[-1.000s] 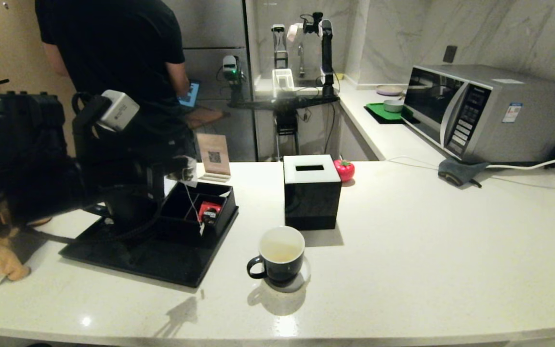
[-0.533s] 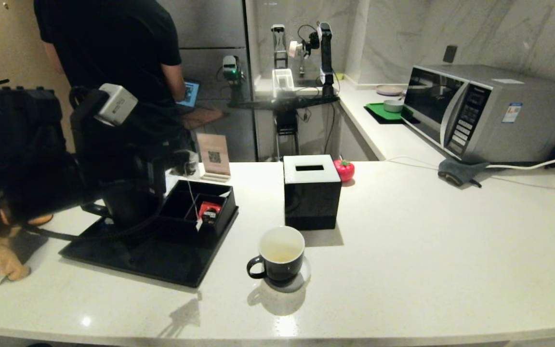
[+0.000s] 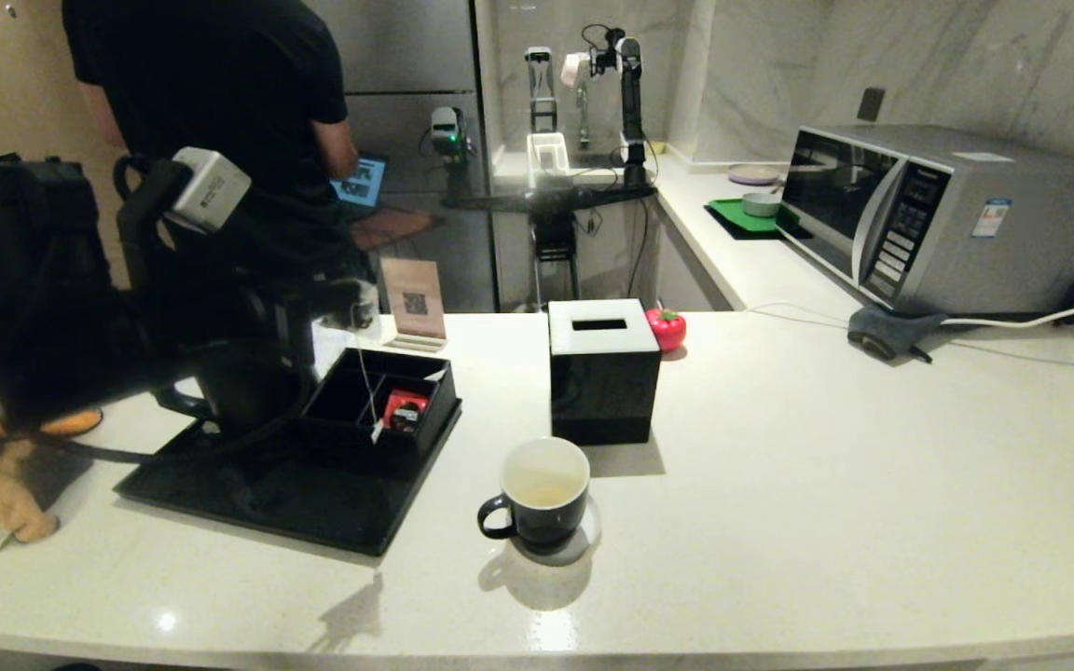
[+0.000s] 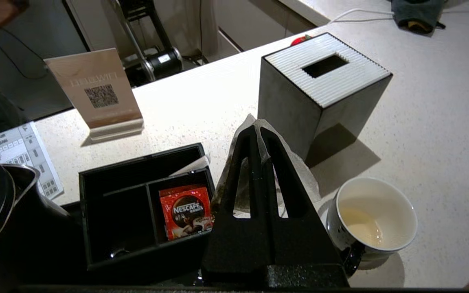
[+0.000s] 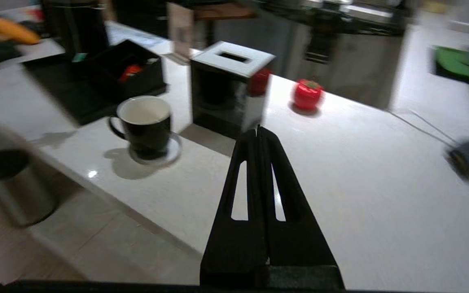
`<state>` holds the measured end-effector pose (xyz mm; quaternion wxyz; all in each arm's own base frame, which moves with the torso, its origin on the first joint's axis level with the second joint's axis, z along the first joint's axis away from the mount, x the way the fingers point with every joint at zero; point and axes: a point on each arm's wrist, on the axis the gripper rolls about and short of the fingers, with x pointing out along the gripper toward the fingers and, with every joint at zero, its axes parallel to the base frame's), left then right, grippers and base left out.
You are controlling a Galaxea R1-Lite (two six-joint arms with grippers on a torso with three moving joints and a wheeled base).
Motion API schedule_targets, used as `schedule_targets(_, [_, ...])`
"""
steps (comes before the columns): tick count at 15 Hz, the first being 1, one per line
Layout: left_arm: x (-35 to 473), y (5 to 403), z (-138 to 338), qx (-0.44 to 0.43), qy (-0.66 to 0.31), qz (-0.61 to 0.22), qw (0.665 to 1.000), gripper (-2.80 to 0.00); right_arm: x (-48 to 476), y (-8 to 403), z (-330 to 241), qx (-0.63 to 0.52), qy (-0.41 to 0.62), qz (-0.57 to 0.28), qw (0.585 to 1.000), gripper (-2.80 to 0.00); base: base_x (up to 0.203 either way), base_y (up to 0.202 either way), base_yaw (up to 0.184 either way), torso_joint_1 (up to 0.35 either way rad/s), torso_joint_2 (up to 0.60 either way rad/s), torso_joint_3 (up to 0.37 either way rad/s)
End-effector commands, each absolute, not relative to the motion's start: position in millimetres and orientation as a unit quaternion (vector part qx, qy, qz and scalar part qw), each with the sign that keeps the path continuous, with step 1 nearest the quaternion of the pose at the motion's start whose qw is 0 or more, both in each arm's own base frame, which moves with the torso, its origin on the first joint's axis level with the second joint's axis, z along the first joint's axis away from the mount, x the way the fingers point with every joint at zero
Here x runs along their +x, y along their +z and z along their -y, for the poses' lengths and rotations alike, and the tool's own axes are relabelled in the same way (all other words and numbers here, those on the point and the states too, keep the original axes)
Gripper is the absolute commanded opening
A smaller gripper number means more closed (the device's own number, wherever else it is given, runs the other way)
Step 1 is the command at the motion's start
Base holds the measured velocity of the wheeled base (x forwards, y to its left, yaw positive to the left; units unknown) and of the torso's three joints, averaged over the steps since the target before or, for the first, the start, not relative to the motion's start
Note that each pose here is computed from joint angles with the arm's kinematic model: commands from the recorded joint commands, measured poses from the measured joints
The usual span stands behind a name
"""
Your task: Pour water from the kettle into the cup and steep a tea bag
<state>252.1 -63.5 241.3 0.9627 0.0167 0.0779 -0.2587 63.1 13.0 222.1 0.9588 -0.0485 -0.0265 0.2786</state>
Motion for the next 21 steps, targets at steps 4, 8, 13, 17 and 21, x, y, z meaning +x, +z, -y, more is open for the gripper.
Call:
schedule_targets(4, [252.1, 242.2, 63.4, 0.017, -0.259, -0.070, 0.963, -2.80, 197.3, 219.9, -67.7, -0.042, 0.432, -0.013, 0.901, -2.80, 0.000, 0.000, 0.000, 0.000, 0.00, 0.000])
schedule_targets(8, [252.4, 243.7, 63.5, 0.017, -0.258, -0.067, 0.964, -2.80, 245.7, 202.1, -150.7, -0.045, 0.537, 0.009, 0.842, -2.80, 0.000, 0.000, 0.000, 0.000, 0.00, 0.000])
schedule_targets(13, [249.3, 251.0, 73.8, 0.020, -0.278, -0.040, 0.960, -2.80, 257.1, 190.1, -228.3, -0.035, 0.593, 0.039, 0.804, -2.80, 0.000, 0.000, 0.000, 0.000, 0.00, 0.000])
schedule_targets(17, [246.3, 261.0, 89.1, 0.021, -0.306, -0.022, 0.952, -2.80, 261.6, 182.4, -256.0, -0.031, 0.603, 0.043, 0.796, -2.80, 0.000, 0.000, 0.000, 0.000, 0.00, 0.000])
schedule_targets(21, [240.1, 269.5, 100.5, 0.021, -0.328, -0.006, 0.944, -2.80, 263.7, 181.4, -269.6, -0.028, 0.597, 0.046, 0.801, -2.80, 0.000, 0.000, 0.000, 0.000, 0.00, 0.000])
